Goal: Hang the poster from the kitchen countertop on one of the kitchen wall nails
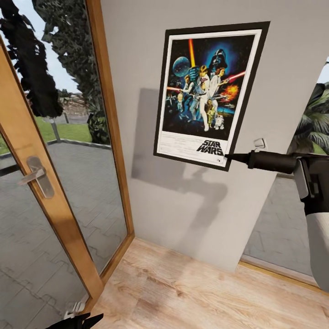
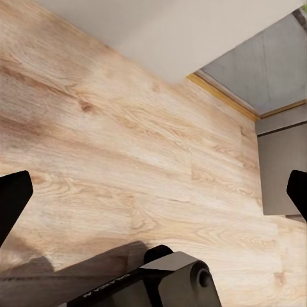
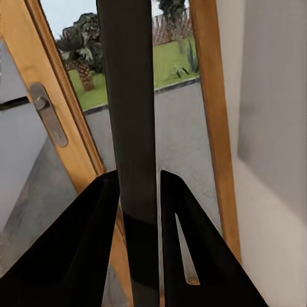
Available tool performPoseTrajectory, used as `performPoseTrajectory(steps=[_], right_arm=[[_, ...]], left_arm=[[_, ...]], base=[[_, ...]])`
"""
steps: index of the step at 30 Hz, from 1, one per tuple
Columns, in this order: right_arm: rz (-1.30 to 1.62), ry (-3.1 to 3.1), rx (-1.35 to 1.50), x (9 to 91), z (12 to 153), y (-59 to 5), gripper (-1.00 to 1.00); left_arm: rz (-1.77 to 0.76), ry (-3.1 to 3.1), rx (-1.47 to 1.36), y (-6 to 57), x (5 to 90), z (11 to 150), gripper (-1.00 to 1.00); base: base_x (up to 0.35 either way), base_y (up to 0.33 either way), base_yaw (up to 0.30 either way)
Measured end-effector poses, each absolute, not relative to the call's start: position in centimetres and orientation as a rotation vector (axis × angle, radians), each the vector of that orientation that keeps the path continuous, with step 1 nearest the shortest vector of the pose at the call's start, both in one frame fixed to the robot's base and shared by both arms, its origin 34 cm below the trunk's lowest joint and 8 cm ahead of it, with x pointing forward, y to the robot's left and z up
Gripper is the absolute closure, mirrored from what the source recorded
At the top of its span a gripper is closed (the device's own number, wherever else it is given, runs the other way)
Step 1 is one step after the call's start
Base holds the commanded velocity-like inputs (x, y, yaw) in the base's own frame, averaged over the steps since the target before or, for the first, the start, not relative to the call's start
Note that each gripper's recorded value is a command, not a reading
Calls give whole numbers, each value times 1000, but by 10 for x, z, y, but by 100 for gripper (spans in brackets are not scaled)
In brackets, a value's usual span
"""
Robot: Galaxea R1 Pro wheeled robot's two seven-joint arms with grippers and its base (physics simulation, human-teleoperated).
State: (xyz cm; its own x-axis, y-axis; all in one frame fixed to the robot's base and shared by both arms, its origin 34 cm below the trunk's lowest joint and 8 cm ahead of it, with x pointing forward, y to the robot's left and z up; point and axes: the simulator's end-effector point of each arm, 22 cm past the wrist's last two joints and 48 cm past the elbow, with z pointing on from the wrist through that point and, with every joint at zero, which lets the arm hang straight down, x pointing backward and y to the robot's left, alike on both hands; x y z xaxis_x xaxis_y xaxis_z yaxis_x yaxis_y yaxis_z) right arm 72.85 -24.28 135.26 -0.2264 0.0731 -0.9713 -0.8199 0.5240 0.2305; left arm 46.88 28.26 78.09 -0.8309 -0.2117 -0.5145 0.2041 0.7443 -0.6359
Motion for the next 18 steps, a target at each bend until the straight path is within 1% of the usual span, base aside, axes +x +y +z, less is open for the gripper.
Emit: performPoseTrajectory(steps=[7, 18], right_arm=[[938, 1610, -713, 726, 1344, -228, 100], [929, 1601, -729, 725, 1344, -226, 100]], left_arm=[[-953, 2367, -5, 283, 469, 781, -100], [-953, 2367, -6, 283, 469, 781, -100]], base=[[0, 0, 0], [3, 0, 0]])
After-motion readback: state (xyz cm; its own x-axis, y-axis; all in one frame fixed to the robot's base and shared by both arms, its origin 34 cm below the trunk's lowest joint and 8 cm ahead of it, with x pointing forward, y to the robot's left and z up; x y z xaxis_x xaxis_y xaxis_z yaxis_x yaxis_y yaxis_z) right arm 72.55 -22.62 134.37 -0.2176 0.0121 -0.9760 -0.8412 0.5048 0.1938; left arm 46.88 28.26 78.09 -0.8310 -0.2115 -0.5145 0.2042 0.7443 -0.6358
